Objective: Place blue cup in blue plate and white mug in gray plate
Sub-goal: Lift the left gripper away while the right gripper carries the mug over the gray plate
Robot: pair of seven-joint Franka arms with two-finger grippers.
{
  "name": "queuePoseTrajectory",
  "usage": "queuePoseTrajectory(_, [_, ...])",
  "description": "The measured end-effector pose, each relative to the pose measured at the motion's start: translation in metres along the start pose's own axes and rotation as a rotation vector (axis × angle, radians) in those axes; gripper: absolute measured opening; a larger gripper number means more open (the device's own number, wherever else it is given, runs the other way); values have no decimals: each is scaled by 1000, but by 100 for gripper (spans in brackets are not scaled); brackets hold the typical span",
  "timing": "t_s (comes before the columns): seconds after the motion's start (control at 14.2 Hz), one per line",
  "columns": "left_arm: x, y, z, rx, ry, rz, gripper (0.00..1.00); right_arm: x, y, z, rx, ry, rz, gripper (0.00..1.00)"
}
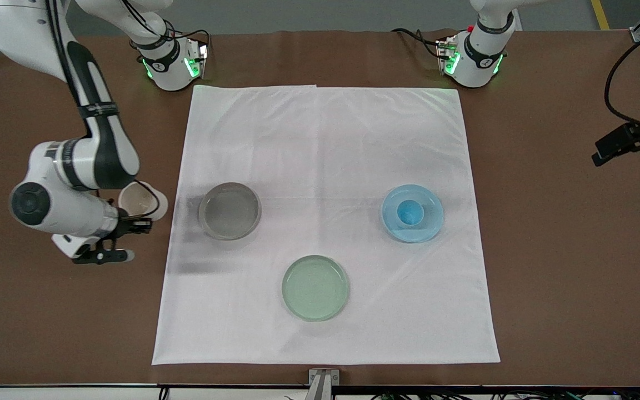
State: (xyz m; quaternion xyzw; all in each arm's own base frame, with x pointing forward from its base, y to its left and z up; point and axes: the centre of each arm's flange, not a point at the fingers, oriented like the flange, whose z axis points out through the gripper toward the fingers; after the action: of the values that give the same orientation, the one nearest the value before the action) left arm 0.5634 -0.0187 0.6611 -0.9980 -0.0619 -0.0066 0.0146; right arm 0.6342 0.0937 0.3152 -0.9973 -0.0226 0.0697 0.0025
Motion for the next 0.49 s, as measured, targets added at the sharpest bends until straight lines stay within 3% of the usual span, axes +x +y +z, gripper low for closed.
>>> queuePoseTrajectory(0.28, [-27, -12, -13, 14, -37, 6, 100, -14, -104, 16, -19, 20, 22, 19])
queuePoseTrajectory(0.49, [-29, -6, -11, 16, -43, 17, 100, -15, -127, 42, 7, 39, 37, 19])
